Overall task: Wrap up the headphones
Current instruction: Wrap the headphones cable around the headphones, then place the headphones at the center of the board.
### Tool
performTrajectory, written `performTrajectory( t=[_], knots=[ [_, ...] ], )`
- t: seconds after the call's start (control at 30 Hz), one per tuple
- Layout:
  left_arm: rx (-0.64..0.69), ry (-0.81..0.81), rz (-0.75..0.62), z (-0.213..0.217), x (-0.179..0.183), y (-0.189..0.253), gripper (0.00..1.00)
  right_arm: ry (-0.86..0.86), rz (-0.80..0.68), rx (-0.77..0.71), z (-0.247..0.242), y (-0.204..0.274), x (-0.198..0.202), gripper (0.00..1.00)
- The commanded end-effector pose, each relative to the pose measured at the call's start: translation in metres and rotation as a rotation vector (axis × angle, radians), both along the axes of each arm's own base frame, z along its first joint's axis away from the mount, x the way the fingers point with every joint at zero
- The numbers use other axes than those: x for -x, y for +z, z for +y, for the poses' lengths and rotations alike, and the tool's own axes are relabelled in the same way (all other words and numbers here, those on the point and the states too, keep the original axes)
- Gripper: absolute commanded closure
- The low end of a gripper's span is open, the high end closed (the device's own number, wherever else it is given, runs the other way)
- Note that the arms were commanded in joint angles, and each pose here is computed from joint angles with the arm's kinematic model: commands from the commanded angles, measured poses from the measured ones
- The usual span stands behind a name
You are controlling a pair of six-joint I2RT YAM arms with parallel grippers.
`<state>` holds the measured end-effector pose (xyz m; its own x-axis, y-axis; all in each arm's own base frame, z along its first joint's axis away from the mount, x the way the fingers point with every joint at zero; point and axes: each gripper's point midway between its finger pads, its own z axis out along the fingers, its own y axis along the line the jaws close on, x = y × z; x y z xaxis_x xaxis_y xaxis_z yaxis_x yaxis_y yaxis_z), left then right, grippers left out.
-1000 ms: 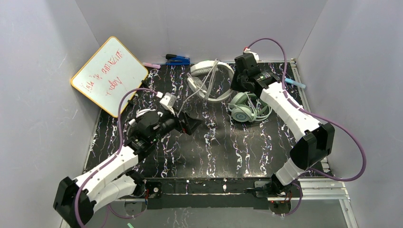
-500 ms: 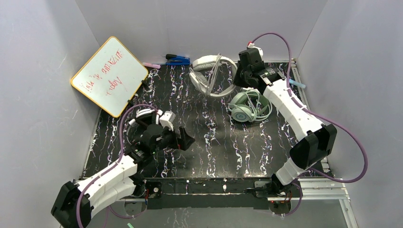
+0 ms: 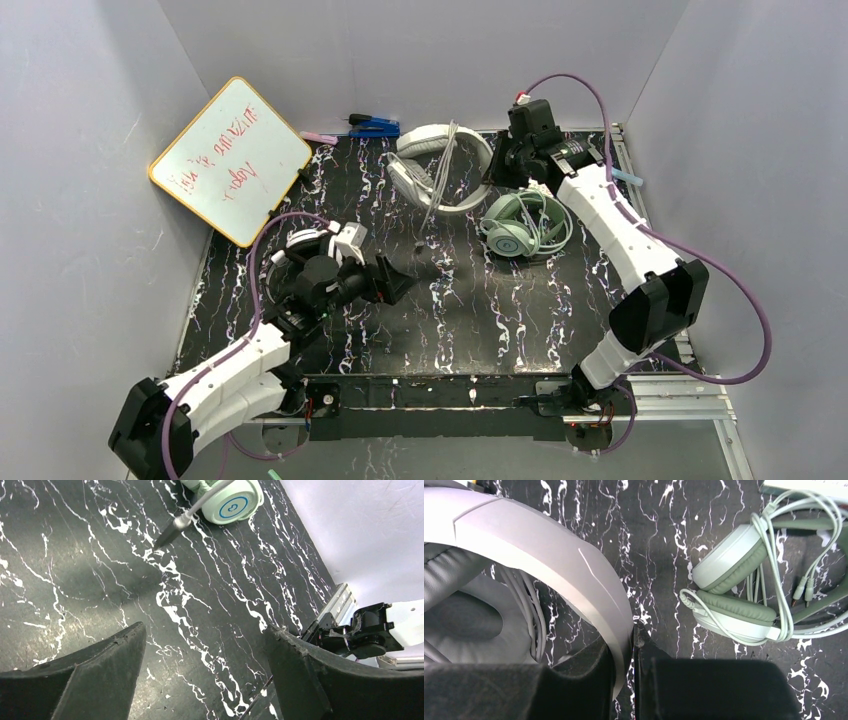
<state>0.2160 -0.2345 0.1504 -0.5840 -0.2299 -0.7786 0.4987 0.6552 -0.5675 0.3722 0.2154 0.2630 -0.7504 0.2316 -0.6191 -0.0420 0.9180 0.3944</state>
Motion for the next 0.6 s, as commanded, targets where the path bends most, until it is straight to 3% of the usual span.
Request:
performTrajectory(
  t=[0.0,0.2,0.4,0.57],
  knots=[
    [0.013,-0.014,-0.037,-0.003,-0.001,0.025,0.12,0.035,-0.009,-0.116,0.015,0.007,-0.013,0.99],
    [-0.024,0.035,0.05,0.0,-0.005,0.01,0.09,-0.031,0.007,-0.097,0.002,-0.017,-0.061,0.99],
    [0.026,0.08,0.124,-0.007,-0.015,0.001,0.15,-0.068,-0.058,-0.072,-0.01,-0.004,-0.129,0.99],
    [0.034,0.067,0.129,-0.013,-0.017,0.003,0.16,-0.082,-0.064,-0.068,-0.018,-0.005,-0.16,0.99]
  ],
)
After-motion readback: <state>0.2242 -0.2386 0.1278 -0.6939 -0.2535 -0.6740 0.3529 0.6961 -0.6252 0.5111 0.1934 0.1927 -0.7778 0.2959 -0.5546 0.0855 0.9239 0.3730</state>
